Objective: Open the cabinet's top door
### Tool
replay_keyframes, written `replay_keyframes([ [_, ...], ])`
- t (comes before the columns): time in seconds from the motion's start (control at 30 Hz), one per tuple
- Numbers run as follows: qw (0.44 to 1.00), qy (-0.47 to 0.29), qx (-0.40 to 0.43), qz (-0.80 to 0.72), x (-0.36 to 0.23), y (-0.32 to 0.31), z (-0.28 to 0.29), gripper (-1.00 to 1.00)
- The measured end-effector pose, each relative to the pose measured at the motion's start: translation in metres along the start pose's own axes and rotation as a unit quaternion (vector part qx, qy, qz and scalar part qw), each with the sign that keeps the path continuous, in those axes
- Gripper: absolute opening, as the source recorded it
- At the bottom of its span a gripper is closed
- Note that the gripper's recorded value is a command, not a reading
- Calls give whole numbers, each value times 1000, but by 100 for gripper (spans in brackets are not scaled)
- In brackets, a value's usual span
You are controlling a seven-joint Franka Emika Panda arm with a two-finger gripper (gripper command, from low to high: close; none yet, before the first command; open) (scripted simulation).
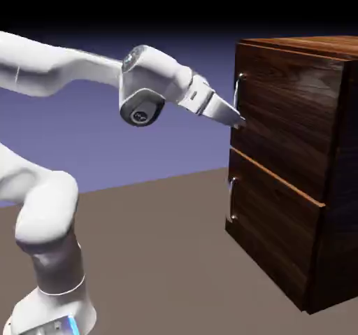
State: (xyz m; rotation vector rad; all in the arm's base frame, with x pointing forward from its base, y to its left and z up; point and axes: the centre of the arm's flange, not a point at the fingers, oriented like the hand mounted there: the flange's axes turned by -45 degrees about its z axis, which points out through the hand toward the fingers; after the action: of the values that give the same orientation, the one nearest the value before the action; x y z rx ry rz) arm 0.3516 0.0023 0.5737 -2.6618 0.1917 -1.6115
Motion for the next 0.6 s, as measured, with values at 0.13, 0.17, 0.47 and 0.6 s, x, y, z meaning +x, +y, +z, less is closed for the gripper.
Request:
replay_keyframes([
  [0.13,999,32,0,9,8,-10,-16,0],
  [0.17,999,40,1,11,9,-13,-20,0],
  [0.47,994,107,6,15,12,-46,-40,0],
  [0.6,991,134,9,10,8,-64,-40,0],
])
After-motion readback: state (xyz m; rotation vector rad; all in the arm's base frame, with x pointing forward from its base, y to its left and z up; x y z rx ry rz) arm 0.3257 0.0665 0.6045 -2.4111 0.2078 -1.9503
